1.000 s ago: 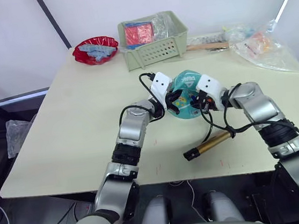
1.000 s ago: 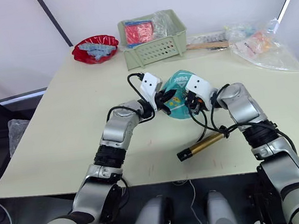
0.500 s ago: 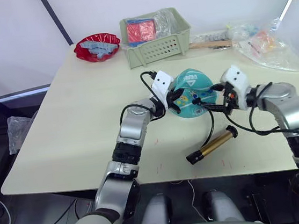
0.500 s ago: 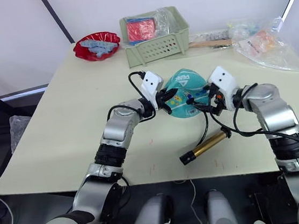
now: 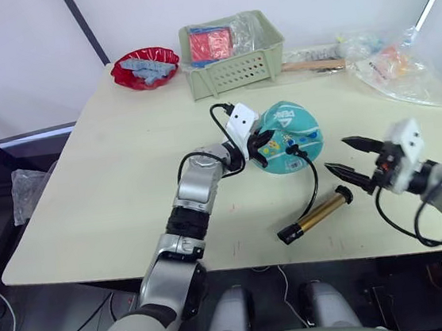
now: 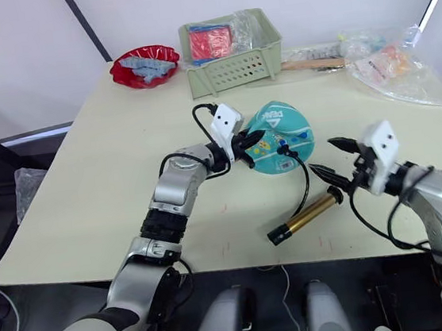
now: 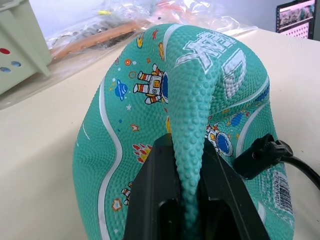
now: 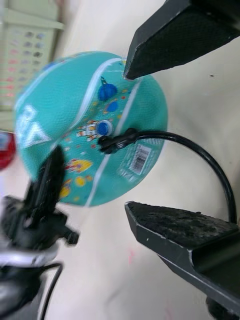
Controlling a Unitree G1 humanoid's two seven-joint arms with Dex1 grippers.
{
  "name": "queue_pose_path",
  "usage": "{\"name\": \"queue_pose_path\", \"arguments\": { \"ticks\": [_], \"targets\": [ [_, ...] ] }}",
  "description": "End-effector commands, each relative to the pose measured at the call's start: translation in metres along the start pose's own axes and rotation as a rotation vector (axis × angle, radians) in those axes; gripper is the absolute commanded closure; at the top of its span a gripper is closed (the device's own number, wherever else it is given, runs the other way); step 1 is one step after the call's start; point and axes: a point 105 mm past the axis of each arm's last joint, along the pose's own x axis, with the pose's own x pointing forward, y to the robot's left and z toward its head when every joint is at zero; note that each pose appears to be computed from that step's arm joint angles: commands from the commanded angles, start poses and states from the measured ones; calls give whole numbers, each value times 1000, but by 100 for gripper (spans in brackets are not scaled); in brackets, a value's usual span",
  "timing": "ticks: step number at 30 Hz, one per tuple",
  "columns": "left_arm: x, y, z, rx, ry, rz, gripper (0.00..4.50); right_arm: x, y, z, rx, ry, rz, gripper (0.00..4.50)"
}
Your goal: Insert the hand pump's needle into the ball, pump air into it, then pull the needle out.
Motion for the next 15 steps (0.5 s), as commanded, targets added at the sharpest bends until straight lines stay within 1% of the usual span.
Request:
{"name": "queue_pose_path", "arguments": {
  "ticks": [1,2,3,7,9,13,15],
  "targets": [
    [8,-12,-12,21,51,-80,450,-18,2,12,-38,-63,3,44],
    [9,-12,-12,29,51,-84,450,-21,3,11,-35,-66,7,44],
    [10,-11,-11,34,51,-92,450,-26,5,12,-13,-83,18,20],
    [12,-7,-9,83,61,-127,450,-45,11,10,8,-114,52,20],
    [12,-4,-7,115,65,-155,450,-60,10,9,-14,-131,33,20],
    [12,0,-6,172,77,-198,450,-82,11,0,-66,-109,-2,20],
    [12,0,-6,185,76,-215,450,-89,13,2,-79,-142,-4,20]
  ]
}}
